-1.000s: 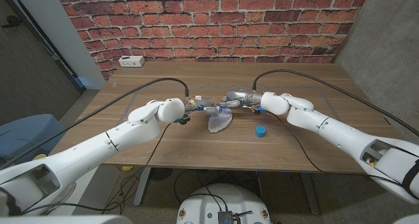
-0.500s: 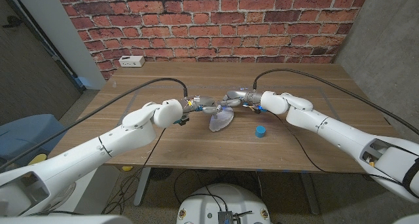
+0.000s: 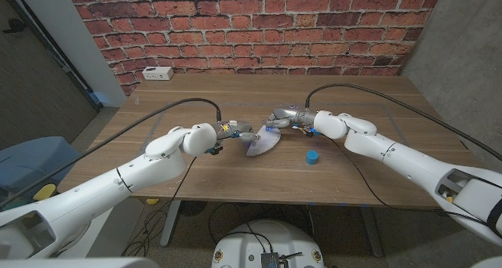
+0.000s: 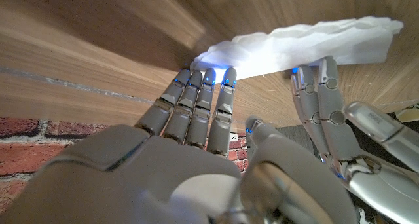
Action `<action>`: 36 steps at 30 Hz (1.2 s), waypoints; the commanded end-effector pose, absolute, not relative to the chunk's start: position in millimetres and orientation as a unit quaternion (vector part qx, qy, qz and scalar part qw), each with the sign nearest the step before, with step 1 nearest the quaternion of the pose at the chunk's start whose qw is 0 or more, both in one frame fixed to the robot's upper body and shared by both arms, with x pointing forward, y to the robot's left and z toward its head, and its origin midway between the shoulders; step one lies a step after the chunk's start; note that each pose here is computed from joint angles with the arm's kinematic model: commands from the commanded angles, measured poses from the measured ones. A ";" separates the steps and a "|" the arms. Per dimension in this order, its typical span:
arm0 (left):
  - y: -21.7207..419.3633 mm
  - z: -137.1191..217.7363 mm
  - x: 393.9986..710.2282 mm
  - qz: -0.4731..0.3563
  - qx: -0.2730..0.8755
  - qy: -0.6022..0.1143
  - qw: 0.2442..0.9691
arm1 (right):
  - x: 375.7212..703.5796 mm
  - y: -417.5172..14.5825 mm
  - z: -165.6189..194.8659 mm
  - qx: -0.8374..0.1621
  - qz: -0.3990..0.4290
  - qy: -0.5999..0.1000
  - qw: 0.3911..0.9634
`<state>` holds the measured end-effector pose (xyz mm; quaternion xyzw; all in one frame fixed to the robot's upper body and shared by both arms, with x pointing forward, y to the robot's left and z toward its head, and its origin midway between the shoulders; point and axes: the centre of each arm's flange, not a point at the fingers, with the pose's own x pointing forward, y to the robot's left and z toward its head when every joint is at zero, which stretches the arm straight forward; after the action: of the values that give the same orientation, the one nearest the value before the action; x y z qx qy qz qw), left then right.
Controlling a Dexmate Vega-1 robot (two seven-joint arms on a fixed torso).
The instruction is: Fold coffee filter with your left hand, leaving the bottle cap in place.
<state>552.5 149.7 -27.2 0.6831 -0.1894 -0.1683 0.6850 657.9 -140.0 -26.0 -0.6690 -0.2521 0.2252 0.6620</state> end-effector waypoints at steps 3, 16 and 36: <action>149.6 -43.9 564.0 -0.197 0.667 -0.162 0.700 | 651.0 -144.7 -24.6 -0.661 0.218 -0.261 0.669; 143.0 -20.2 537.9 -0.188 0.631 -0.249 0.710 | 652.4 -146.5 -23.7 -0.658 0.218 -0.264 0.671; 137.6 -18.5 538.0 -0.191 0.661 -0.212 0.694 | 652.3 -150.0 -20.7 -0.649 0.215 -0.271 0.678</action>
<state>534.0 140.4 -16.6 0.6334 -0.2446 -0.1938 0.7081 653.0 -147.8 -22.2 -0.6546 -0.2685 0.2162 0.6728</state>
